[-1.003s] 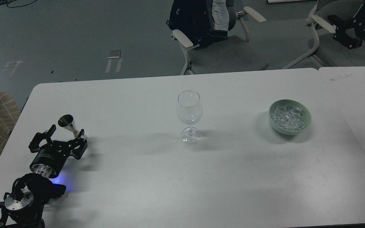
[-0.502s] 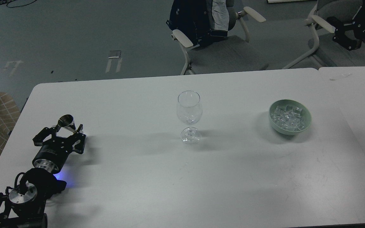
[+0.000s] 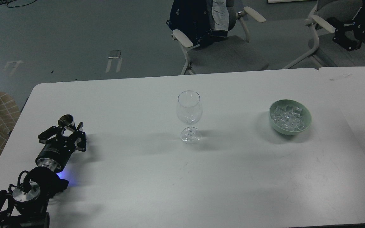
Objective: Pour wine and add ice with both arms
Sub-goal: 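Close the left gripper around the metal jigger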
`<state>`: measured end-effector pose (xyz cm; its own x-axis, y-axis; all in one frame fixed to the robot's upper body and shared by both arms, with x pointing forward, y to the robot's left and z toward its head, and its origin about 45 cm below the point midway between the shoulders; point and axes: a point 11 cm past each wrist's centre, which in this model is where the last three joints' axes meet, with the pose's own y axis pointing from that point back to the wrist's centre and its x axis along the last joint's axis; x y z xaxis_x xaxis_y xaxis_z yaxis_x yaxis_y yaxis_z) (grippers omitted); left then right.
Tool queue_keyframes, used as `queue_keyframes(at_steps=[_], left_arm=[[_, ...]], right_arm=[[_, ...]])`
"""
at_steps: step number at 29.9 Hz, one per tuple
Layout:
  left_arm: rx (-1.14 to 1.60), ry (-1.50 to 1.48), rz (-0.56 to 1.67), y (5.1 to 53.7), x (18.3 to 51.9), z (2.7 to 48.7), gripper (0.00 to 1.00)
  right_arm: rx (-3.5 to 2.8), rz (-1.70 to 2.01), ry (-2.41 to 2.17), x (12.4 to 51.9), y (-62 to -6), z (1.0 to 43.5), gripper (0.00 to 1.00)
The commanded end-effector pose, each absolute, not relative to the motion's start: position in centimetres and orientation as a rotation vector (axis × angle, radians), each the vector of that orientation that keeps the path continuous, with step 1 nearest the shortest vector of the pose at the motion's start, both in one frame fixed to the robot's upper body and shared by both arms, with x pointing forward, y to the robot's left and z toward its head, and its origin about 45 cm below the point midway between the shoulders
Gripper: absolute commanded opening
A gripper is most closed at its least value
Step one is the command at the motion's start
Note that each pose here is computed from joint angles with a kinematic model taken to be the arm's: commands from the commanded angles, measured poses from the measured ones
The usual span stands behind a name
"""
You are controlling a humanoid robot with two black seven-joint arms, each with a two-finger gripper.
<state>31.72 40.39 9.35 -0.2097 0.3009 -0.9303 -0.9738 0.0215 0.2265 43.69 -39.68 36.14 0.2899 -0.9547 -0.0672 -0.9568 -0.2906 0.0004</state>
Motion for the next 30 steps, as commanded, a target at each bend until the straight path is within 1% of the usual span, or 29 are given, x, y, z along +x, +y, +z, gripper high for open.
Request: queue_keyframes(at_steps=[1, 7, 14, 16, 20, 24, 26, 30], left_arm=[[-0.833, 1.162, 1.449, 40.22, 31.93, 9.44, 0.35], [-0.833, 1.163, 1.45, 40.3, 31.82, 9.2, 0.35], [-0.832, 1.169, 1.446, 39.97, 31.76, 9.01, 0.32], [-0.835, 1.17, 1.446, 39.95, 31.76, 9.0, 0.29], [-0.839, 1.177, 1.441, 39.64, 31.77, 8.86, 0.11], [-0.847, 1.177, 1.438, 39.5, 31.84, 8.87, 0.05], [-0.847, 1.177, 1.438, 39.5, 31.84, 8.87, 0.0], [-0.856, 1.177, 1.439, 39.61, 31.84, 8.93, 0.0]], right_arm=[[-2.49, 0.084, 1.849, 43.66, -39.75, 36.12, 1.0], [-2.491, 0.084, 1.848, 43.68, -39.73, 36.17, 1.0], [-2.489, 0.084, 1.851, 43.67, -39.8, 36.12, 1.0], [-2.49, 0.084, 1.849, 43.66, -39.75, 36.12, 1.0], [-2.489, 0.082, 1.853, 43.65, -39.83, 36.15, 1.0], [-2.489, 0.082, 1.853, 43.65, -39.83, 36.15, 1.0], [-2.487, 0.082, 1.855, 43.65, -39.84, 36.15, 1.0], [-2.487, 0.082, 1.855, 43.65, -39.84, 36.15, 1.0]])
